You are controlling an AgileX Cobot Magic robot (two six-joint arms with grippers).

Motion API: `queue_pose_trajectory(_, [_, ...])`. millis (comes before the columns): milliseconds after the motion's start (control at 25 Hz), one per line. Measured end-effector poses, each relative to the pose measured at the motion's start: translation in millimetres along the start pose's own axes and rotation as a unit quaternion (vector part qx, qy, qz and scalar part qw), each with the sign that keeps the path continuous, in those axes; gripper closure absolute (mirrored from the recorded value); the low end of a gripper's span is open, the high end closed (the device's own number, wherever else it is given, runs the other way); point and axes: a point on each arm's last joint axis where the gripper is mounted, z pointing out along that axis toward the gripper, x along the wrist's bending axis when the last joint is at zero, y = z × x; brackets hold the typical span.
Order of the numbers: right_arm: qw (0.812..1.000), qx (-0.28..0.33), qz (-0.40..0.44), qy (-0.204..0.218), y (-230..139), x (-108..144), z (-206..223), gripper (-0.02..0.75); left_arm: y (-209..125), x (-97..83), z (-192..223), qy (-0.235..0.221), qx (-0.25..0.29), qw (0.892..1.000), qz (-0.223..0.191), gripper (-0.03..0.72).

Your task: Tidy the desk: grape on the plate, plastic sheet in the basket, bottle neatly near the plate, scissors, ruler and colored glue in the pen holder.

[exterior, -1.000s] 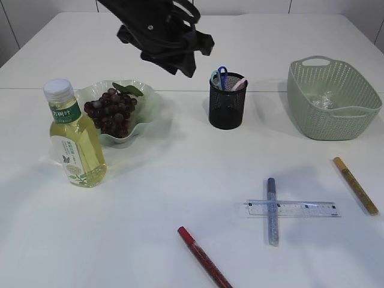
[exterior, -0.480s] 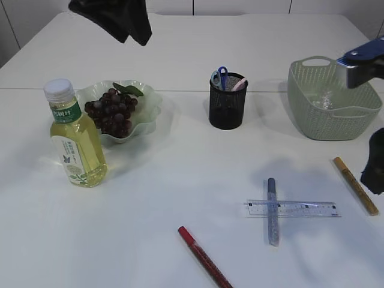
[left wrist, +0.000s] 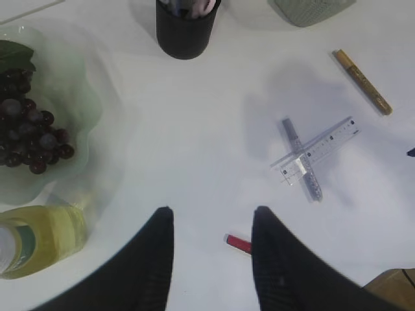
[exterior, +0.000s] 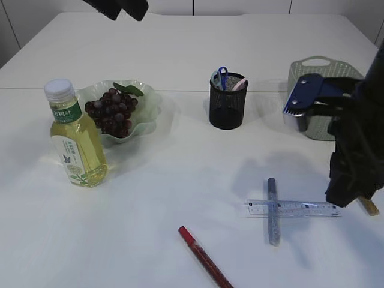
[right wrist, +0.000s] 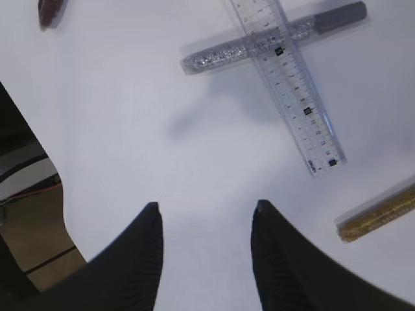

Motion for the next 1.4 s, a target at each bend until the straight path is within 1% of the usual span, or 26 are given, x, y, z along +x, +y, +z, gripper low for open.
queue_pose_trajectory(120, [1.0,0.01,-0.006,0.01,2,-3,9,0.373,-1,0.2,-5,0.003,-0.005,1.0,0.002,0.389])
queue_pose_trajectory(280, [1.0,-0.005,-0.011,-0.006,6,-7,10,0.373,-1,0.6,-7,0.005,-0.008,1.0,0.003,0.389])
queue_pose_trajectory(400, [0.998,-0.023,-0.054,-0.028,9,-10,9,0.373,-1,0.8,-8,0.006,-0.007,1.0,0.003,0.389])
queue_pose_trajectory(520, [0.992,-0.039,-0.117,-0.034,13,-11,10,0.373,-1,1.3,-8,0.009,-0.008,1.0,0.004,0.388])
queue_pose_trajectory(640, [0.988,-0.052,-0.14,-0.044,15,-13,9,0.371,-1,1.7,-9,0.011,-0.008,1.0,0.005,0.389])
queue_pose_trajectory(840, [0.986,-0.067,-0.139,-0.062,19,-15,8,0.351,-1,2.5,-9,0.016,-0.008,1.0,0.006,0.389])
queue_pose_trajectory(920, [0.988,-0.071,-0.121,-0.064,19,-16,8,0.342,-1,3.3,-9,0.02,-0.008,1.0,0.007,0.389])
queue_pose_trajectory(960, [0.99,-0.074,-0.104,-0.064,20,-16,8,0.331,-1,3.8,-9,0.023,-0.009,1.0,0.008,0.389])
queue_pose_trajectory(1040, [0.992,-0.083,-0.068,-0.07,21,-18,8,0.281,-1,4.7,-9,0.028,-0.009,1.0,0.01,0.389])
queue_pose_trajectory(1080, [0.992,-0.086,-0.057,-0.071,21,-18,8,0.255,-1,5.1,-9,0.03,-0.01,0.999,0.012,0.389])
queue_pose_trajectory(1160, [0.992,-0.091,-0.046,-0.075,22,-19,7,0.23,-1,6.4,-9,0.037,-0.011,0.999,0.014,0.389])
queue_pose_trajectory(1280, [0.992,-0.091,-0.043,-0.074,22,-19,7,0.22,0,7.2,-9,0.042,-0.011,0.999,0.016,0.389])
queue_pose_trajectory(1400, [0.99,-0.077,-0.09,-0.072,20,-18,8,0.217,0,7.2,-9,0.042,-0.011,0.999,0.016,0.389])
